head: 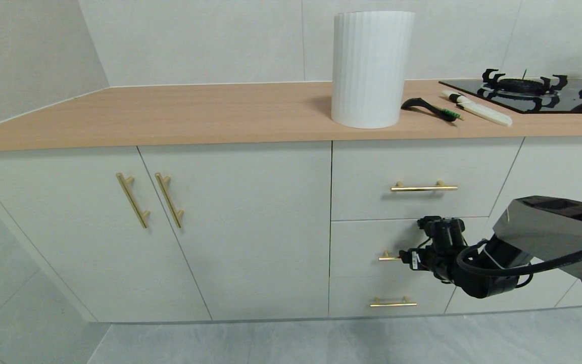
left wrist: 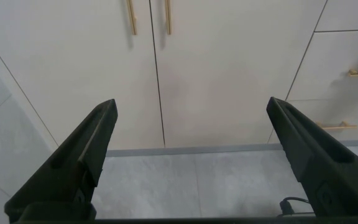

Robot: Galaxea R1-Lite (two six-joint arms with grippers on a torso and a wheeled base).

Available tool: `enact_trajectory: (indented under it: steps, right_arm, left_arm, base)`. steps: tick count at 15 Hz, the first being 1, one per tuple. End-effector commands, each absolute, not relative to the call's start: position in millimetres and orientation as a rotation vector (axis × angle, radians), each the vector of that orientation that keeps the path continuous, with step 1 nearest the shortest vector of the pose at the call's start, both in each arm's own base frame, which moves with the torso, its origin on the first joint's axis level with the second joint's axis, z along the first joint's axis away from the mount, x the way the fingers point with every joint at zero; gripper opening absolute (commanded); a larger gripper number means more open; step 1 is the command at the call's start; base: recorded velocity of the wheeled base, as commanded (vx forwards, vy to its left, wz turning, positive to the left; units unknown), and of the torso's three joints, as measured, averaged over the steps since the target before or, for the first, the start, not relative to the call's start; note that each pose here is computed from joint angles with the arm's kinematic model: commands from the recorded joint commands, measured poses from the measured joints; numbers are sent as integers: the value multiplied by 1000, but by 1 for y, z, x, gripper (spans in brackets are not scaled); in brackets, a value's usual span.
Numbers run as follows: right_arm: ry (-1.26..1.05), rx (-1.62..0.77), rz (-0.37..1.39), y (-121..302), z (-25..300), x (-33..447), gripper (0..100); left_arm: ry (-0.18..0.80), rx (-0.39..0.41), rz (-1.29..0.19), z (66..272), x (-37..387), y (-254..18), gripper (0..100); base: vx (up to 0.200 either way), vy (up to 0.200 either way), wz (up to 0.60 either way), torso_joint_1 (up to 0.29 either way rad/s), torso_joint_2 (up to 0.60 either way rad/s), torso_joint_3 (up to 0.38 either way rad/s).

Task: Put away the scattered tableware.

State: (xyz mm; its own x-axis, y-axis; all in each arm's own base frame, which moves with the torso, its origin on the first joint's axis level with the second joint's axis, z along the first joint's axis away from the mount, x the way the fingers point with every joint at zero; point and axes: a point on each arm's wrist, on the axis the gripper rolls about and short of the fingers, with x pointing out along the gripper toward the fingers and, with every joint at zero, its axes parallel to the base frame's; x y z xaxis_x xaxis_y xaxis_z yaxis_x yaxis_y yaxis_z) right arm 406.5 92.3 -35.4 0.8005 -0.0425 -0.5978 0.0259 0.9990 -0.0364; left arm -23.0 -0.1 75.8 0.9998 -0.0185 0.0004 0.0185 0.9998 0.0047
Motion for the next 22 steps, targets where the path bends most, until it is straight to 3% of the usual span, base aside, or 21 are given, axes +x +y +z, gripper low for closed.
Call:
enact_trajectory:
  steps: [1,15,22]
  right_arm:
    - [651,-28,-32,92,-37,406,100]
    - [735,-29,-19,85,-31,399,100]
    - [811,-26,67,85,39,363,100]
  left_arm:
    - [0,5,-18,76,-23,0,100]
    - [0,5,-18,76,-23,0,100]
    - [0,5,-18,76,-23,0,100]
  base:
    - [0,0,0,0,0,0]
    - [0,0,0,0,0,0]
    - [0,0,0,0,0,0]
